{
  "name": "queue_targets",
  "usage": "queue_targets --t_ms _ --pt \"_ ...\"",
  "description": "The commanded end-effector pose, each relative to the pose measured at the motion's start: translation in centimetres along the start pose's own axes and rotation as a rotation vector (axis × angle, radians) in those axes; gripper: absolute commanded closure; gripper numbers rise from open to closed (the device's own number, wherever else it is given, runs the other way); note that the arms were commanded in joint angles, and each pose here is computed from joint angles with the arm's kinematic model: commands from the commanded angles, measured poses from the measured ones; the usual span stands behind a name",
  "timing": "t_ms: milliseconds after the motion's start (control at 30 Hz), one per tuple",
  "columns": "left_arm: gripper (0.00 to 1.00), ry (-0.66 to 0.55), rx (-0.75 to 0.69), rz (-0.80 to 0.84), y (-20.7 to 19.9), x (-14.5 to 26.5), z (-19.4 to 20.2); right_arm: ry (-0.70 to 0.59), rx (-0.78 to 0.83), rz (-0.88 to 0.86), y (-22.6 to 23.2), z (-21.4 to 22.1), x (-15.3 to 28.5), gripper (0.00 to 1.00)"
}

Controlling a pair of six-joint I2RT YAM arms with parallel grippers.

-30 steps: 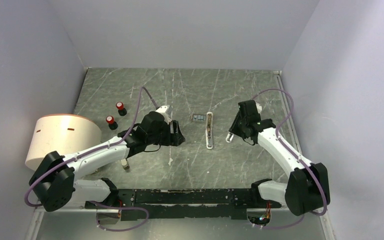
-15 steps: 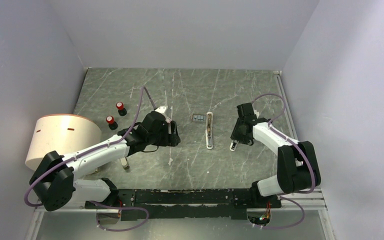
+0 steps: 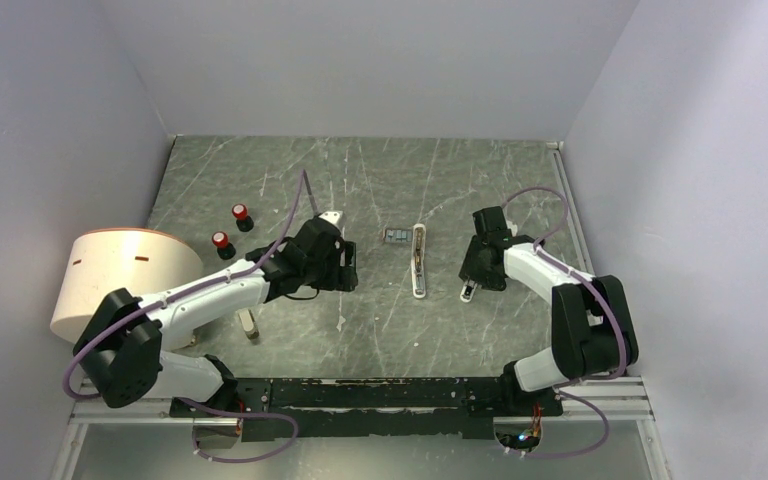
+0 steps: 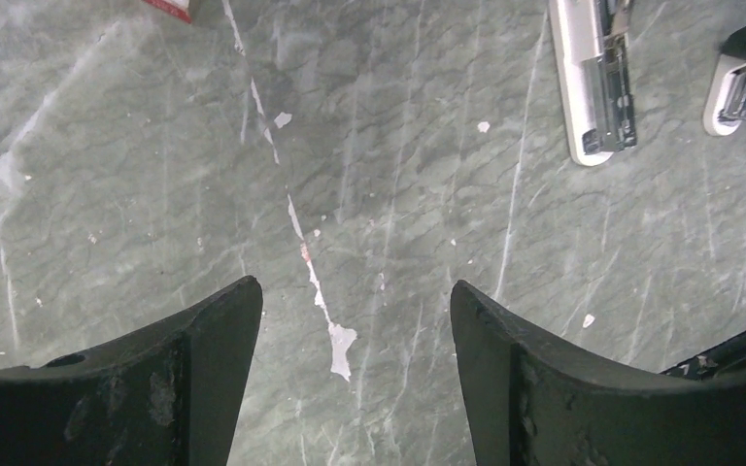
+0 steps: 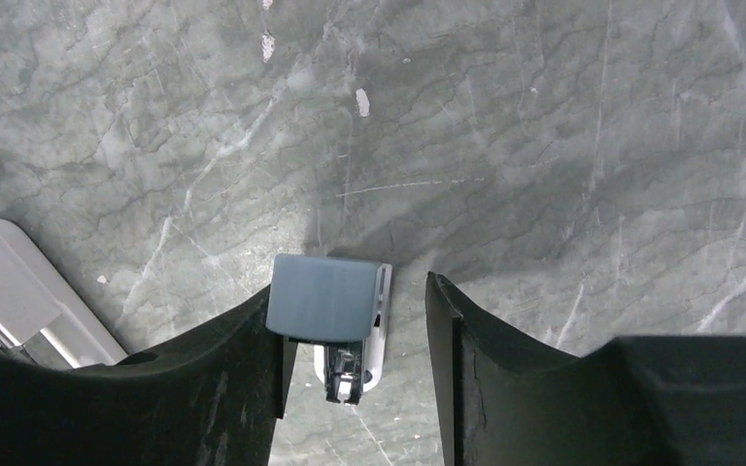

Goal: Load the staples into the stapler

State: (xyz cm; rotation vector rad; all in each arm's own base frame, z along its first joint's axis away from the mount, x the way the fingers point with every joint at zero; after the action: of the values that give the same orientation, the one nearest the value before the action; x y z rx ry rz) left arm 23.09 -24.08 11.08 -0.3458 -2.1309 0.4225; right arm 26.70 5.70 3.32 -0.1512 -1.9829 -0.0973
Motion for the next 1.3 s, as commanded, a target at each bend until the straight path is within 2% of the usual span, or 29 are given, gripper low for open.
queue_targets --t_ms 0,200,367,600,1000,1133,1267 --pt "0.24 -0.017 -0.024 -0.038 0.2 0.3 -0.7 -0.064 -0.007 -0.004 -0.1 -1.8 1.6 0.46" --pt "0.19 -0.010 0.005 -0.065 1.3 1.0 -0.7 -0.137 -0.035 0.003 -0.6 -3.3 4.5 0.40" --pt "0.04 -0.034 0.058 -0.134 3.8 2.7 -1.3 -0.232 -0.059 -0.009 -0.9 -4.5 7.3 0.38" --pt "0.03 -0.085 0.142 -0.322 8.7 6.1 -1.8 -0.335 -0.067 -0.062 -0.7 -5.5 10.1 0.38" --pt "0.02 -0.419 0.378 -0.707 17.1 10.2 -1.2 -0.331 -0.054 -0.126 0.4 -5.6 9.8 0.38" --pt "0.02 -0.446 0.414 -0.805 18.5 10.5 -1.1 -0.337 -0.060 -0.138 0.5 -5.5 9.8 0.38" --pt "0.02 -0.428 0.469 -0.788 18.8 9.6 -0.9 -0.323 -0.060 -0.148 0.8 -5.5 9.8 0.39"
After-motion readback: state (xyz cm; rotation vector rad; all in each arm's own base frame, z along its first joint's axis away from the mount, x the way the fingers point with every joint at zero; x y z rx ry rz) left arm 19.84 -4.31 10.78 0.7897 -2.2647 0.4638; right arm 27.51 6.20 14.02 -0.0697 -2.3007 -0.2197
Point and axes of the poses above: each gripper's point midway between its finger pads, its own x axis back along the fingers, its own y axis along the line the jaws close on, z = x × y, the point moved 2 cm from there along x, back along the fingers, and after that the axes turned 12 degrees about x, right-handed, at the moved point
